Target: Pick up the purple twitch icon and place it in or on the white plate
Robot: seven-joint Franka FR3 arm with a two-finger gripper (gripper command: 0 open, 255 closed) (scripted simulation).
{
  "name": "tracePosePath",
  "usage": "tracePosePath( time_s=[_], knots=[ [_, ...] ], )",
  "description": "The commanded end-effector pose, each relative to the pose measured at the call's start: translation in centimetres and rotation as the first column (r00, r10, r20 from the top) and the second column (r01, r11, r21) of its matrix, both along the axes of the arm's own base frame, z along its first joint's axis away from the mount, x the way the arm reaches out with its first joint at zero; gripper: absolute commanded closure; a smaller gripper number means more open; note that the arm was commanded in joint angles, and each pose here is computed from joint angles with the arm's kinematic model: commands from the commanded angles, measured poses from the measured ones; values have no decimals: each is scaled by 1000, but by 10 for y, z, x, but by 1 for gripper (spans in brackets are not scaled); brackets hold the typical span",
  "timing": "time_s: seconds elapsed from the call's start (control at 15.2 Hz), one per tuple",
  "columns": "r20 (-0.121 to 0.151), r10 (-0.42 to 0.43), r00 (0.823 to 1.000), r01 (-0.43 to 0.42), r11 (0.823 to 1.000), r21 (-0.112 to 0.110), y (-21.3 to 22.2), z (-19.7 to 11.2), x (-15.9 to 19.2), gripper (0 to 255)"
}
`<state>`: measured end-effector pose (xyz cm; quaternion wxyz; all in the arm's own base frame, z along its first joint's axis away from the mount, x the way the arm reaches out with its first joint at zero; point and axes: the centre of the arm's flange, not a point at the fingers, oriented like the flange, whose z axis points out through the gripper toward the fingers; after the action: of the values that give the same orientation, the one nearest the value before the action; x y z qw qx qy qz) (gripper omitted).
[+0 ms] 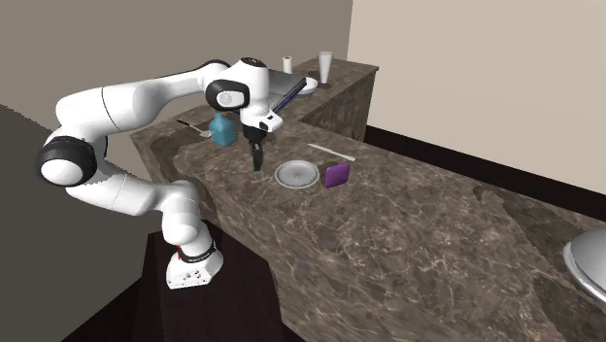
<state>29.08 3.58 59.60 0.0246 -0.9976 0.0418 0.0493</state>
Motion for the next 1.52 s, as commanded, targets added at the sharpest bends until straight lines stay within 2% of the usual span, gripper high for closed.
tracePosePath(
  time_s=[0.0,0.59,1.25,1.45],
  knots=[
    [0,0,1000,0,1000,0,0,0,0,0],
    [-37,117,992,-117,993,-15,-51,-3,111,0],
    [-81,243,967,-246,969,-27,-93,-11,240,0],
    [-83,249,965,-252,967,-27,-95,-22,244,0]
  ],
)
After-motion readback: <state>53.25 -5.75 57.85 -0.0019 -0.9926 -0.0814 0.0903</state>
